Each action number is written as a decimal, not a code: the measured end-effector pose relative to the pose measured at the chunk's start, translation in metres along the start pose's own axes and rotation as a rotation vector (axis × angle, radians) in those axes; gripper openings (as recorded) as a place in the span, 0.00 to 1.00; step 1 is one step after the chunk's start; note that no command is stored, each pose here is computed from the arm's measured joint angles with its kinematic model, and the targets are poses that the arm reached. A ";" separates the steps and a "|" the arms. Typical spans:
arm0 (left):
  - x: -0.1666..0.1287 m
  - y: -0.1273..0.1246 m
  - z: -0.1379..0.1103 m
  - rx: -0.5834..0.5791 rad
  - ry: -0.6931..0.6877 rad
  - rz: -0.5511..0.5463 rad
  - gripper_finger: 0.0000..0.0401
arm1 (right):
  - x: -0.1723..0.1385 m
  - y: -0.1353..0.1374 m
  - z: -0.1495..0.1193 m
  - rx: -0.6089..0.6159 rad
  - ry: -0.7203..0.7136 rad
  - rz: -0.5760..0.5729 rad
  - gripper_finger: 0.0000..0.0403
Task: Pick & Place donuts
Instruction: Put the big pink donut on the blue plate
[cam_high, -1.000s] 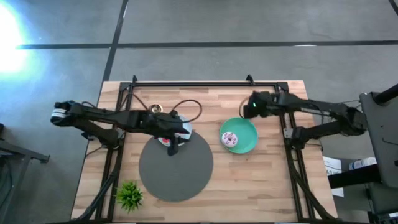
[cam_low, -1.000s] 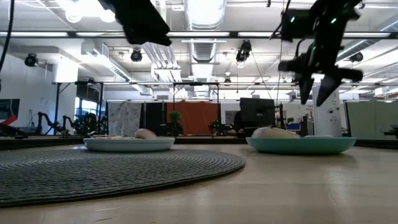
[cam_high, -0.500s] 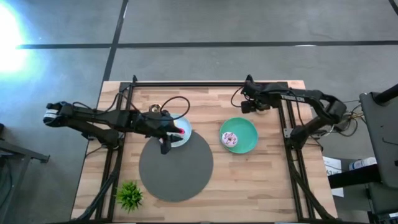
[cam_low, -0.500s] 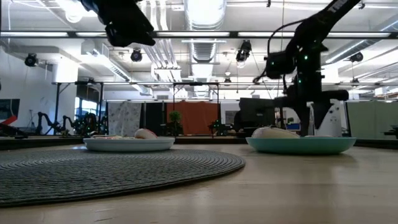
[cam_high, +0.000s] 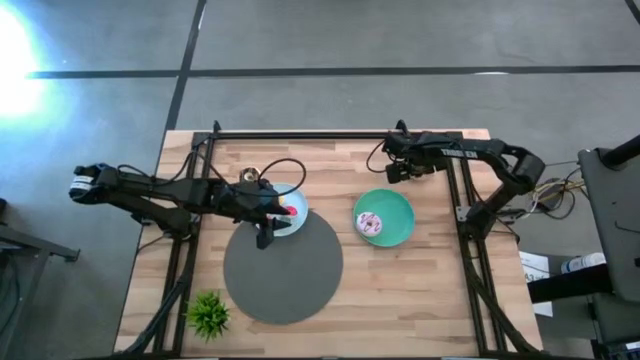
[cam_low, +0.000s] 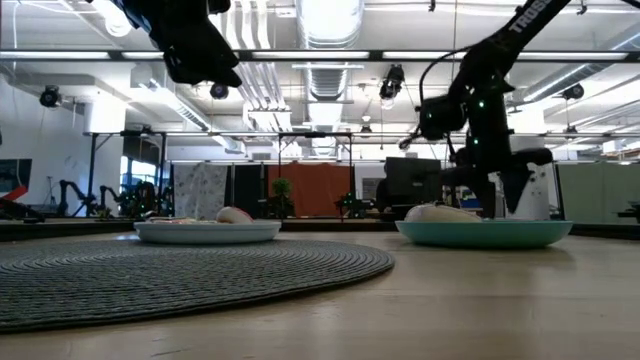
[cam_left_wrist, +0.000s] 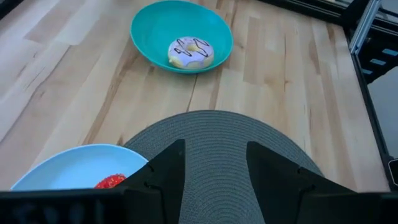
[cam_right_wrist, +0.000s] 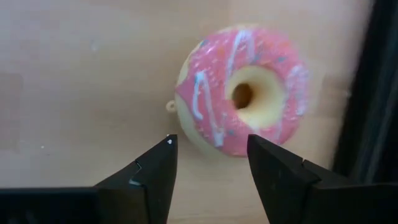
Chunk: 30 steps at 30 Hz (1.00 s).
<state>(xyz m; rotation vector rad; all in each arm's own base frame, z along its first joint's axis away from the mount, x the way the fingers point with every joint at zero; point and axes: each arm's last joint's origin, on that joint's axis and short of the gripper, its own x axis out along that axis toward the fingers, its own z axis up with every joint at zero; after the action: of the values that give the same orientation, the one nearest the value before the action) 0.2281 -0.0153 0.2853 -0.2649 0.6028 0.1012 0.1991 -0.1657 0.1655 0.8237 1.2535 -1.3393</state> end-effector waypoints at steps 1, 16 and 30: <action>0.000 0.000 0.000 0.004 0.000 0.000 0.36 | -0.005 -0.001 0.001 0.001 -0.017 0.000 0.47; 0.000 0.000 0.000 0.010 -0.004 0.013 0.36 | 0.021 0.013 0.017 -0.124 0.004 -0.080 0.49; 0.000 0.001 -0.001 0.002 0.011 0.020 0.36 | 0.009 0.014 0.021 -0.140 -0.045 0.027 0.09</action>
<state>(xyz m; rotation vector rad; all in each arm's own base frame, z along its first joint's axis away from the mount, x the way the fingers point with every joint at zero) 0.2272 -0.0148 0.2840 -0.2576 0.6170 0.1179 0.2143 -0.1859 0.1584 0.7064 1.2807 -1.2268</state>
